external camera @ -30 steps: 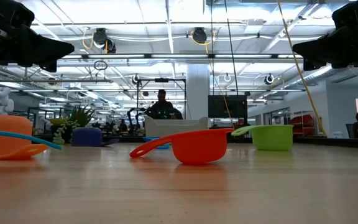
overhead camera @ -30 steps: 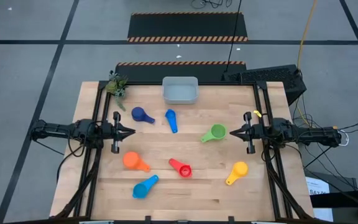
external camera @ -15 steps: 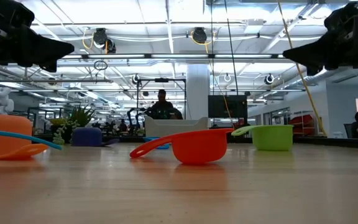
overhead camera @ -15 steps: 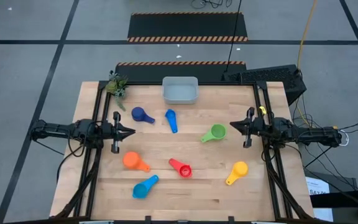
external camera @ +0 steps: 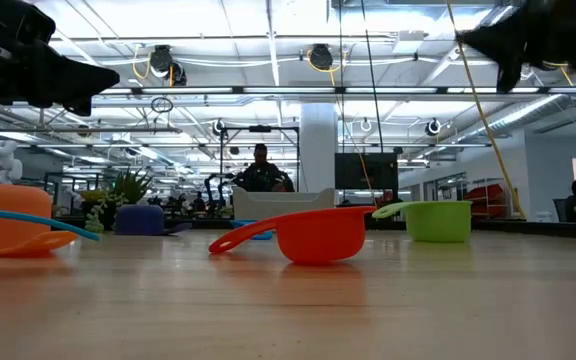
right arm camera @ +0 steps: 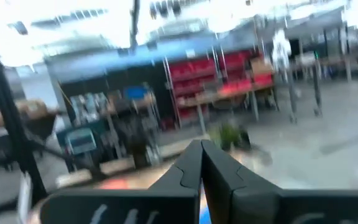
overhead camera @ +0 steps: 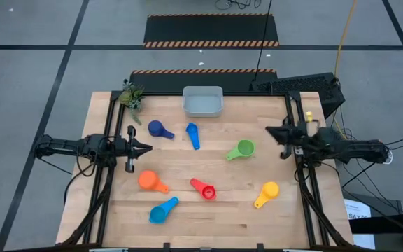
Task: Nest measuring cups in basket
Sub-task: Move the orange measuring cup to the center of the table
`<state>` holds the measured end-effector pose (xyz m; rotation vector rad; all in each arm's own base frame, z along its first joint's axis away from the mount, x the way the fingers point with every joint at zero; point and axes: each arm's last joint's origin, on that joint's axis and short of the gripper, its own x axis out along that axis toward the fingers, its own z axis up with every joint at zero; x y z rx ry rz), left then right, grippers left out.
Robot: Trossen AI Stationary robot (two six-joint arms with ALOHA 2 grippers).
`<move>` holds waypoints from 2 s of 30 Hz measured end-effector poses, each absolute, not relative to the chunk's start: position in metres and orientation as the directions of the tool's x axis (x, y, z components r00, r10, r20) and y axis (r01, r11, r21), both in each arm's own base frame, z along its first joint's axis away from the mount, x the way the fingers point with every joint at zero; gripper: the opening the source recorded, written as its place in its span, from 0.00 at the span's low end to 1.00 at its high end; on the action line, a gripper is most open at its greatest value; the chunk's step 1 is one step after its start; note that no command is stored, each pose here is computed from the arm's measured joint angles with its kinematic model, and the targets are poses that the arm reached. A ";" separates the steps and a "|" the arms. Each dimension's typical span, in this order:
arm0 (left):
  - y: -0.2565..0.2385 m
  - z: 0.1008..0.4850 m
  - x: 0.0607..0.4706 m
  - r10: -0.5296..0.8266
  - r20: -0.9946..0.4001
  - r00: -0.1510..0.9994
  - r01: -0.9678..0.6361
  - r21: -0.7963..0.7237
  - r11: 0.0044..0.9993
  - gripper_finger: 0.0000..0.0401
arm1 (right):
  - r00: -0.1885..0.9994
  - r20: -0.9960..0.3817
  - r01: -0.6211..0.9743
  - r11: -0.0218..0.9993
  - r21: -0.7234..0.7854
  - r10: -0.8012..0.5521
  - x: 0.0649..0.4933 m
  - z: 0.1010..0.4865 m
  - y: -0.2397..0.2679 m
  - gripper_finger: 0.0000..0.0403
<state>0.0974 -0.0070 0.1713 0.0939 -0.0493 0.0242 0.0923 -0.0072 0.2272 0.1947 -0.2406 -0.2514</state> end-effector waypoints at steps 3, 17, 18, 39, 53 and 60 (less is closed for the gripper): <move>-0.007 0.171 0.097 0.022 0.050 0.999 -0.026 0.093 0.995 0.08 | 0.944 0.207 0.220 0.956 0.193 -0.259 0.090 0.264 -0.007 0.00; -0.007 0.171 0.097 0.023 0.049 0.999 -0.028 0.093 0.995 0.08 | 0.988 0.103 0.106 0.989 0.100 -0.116 0.105 0.378 -0.003 0.00; -0.007 0.171 0.097 0.023 0.050 0.998 -0.028 0.093 0.995 0.08 | 0.989 0.102 0.095 0.989 0.109 -0.106 0.108 0.382 -0.002 0.00; -0.007 0.171 0.097 0.021 0.051 0.998 -0.025 0.093 0.995 0.08 | 0.970 -0.240 0.129 0.915 0.383 -0.036 0.216 0.434 0.001 0.00; -0.007 0.179 0.097 0.013 0.126 0.992 -0.008 -0.041 0.999 0.08 | 0.916 -0.393 0.203 0.762 0.615 0.073 0.261 0.400 0.027 0.00; -0.004 0.192 0.094 0.131 0.264 0.956 -0.029 -0.359 0.933 0.08 | 0.915 -0.390 0.197 0.735 0.649 0.099 0.275 0.392 0.041 0.00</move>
